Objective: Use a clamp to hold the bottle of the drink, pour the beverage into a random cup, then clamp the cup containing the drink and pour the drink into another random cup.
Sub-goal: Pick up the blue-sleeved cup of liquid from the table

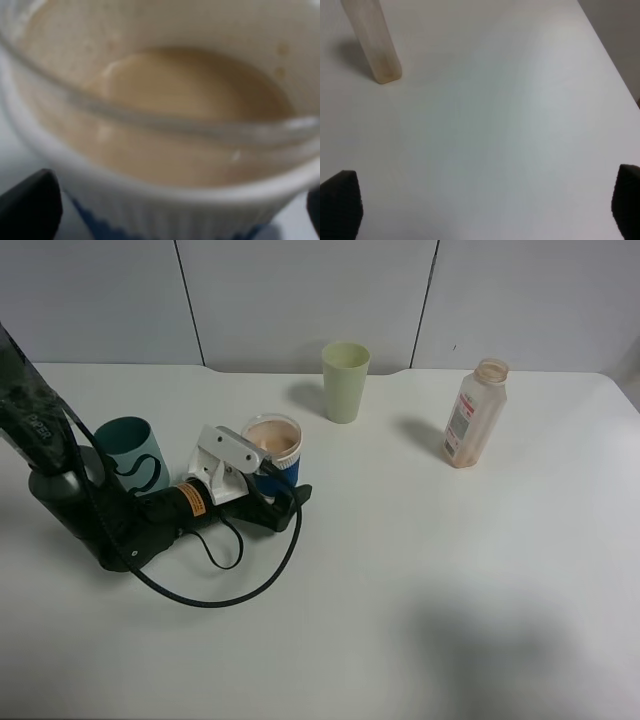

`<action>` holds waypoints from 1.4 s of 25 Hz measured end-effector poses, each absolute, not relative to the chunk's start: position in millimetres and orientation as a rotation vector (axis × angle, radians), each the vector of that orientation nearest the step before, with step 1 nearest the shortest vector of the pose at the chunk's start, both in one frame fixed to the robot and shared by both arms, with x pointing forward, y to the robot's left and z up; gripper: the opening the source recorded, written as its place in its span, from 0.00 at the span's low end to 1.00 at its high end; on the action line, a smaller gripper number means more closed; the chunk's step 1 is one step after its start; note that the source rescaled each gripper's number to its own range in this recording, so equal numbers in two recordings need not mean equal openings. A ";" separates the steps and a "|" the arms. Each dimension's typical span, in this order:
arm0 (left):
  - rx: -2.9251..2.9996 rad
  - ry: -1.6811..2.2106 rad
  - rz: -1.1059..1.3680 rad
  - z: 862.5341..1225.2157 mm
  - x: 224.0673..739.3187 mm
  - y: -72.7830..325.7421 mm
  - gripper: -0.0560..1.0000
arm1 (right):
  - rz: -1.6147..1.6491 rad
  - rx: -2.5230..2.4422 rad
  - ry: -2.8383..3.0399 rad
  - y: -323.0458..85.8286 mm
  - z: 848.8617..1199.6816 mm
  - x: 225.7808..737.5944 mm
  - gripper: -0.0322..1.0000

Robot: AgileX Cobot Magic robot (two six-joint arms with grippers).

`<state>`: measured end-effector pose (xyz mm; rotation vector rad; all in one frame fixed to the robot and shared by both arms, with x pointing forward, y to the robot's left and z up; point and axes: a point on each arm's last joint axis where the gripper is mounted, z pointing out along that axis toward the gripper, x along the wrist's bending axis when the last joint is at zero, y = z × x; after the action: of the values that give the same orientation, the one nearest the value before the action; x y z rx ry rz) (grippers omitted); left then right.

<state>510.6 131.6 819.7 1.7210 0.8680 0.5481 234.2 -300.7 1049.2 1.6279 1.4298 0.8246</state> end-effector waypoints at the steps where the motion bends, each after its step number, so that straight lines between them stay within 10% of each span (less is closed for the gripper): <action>1: 1.721 0.866 0.544 818.7 511.4 130.9 0.98 | 0.825 1.628 1.430 -300.7 1049.2 234.2 1.00; 27: 1.691 0.824 0.523 809.9 531.1 116.0 0.95 | 0.826 1.628 1.430 -300.6 1049.2 234.2 1.00; 30: 1.691 0.824 0.523 809.9 531.1 116.0 0.71 | 0.826 1.628 1.430 -300.6 1049.2 234.2 1.00; 31: 1.691 0.824 0.523 809.9 531.1 116.0 0.54 | 0.826 1.628 1.430 -300.6 1049.2 234.2 1.00; 32: 1.690 0.825 0.523 809.9 531.2 116.1 0.16 | 0.826 1.628 1.430 -300.6 1049.2 234.2 1.00; 35: 1.690 0.823 0.524 810.0 531.2 116.0 0.07 | 0.826 1.628 1.430 -300.6 1049.2 234.2 1.00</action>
<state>531.2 116.0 810.0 1.6897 0.8234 0.5244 234.2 -300.6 1049.2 1.6281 1.4300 0.8256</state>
